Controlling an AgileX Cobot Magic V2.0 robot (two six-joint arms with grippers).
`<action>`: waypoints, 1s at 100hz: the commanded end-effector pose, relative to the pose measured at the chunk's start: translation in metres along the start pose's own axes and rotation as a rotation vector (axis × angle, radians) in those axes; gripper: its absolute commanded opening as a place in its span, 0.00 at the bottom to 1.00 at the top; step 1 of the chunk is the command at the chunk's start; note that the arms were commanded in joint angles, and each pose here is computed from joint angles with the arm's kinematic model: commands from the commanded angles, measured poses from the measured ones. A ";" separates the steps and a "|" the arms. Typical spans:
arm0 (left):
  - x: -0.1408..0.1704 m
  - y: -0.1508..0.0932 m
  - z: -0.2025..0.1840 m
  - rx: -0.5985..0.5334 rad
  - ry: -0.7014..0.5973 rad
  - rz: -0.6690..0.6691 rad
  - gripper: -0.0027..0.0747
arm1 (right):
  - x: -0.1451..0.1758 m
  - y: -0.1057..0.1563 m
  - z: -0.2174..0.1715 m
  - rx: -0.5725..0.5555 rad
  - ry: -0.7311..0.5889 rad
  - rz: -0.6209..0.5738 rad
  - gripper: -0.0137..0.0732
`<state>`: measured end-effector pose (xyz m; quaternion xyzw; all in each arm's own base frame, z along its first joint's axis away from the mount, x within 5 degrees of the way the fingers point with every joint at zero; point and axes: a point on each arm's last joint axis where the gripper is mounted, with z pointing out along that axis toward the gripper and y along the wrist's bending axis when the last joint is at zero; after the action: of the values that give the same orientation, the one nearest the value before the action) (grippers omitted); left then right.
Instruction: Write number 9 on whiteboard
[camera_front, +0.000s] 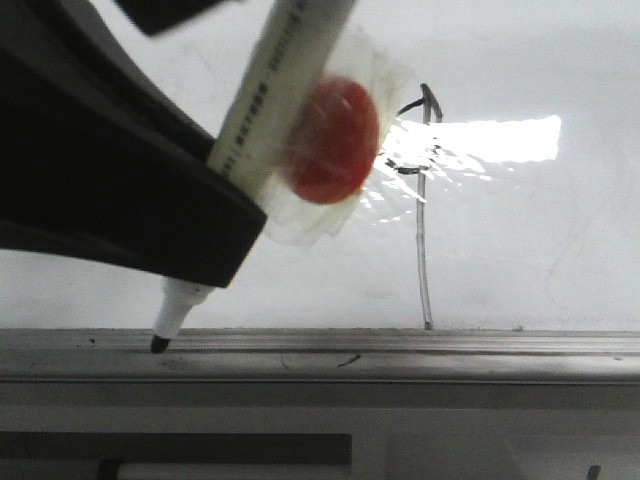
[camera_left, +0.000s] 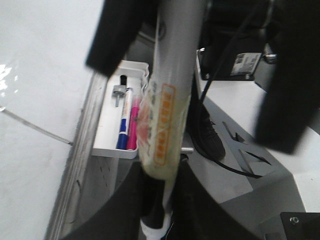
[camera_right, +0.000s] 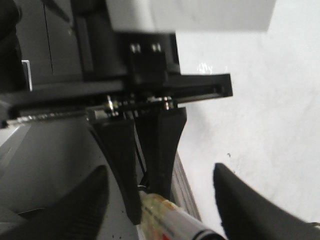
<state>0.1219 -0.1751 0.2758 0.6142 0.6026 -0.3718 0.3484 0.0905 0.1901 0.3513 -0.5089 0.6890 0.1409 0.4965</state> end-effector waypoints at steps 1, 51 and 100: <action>-0.012 0.001 -0.004 -0.023 -0.066 -0.036 0.01 | -0.024 -0.016 -0.027 0.059 -0.125 -0.017 0.84; -0.013 0.043 -0.014 -0.462 -0.207 -0.489 0.01 | -0.002 -0.072 -0.134 0.394 -0.256 0.148 0.20; 0.003 0.057 0.024 -0.742 -0.140 -0.730 0.01 | 0.043 -0.085 -0.171 0.519 -0.264 0.255 0.11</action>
<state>0.1725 -0.1941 0.2568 0.2230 0.8304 -0.3101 0.4056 0.0697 0.0128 0.4107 -0.2584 0.7180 0.0927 0.6396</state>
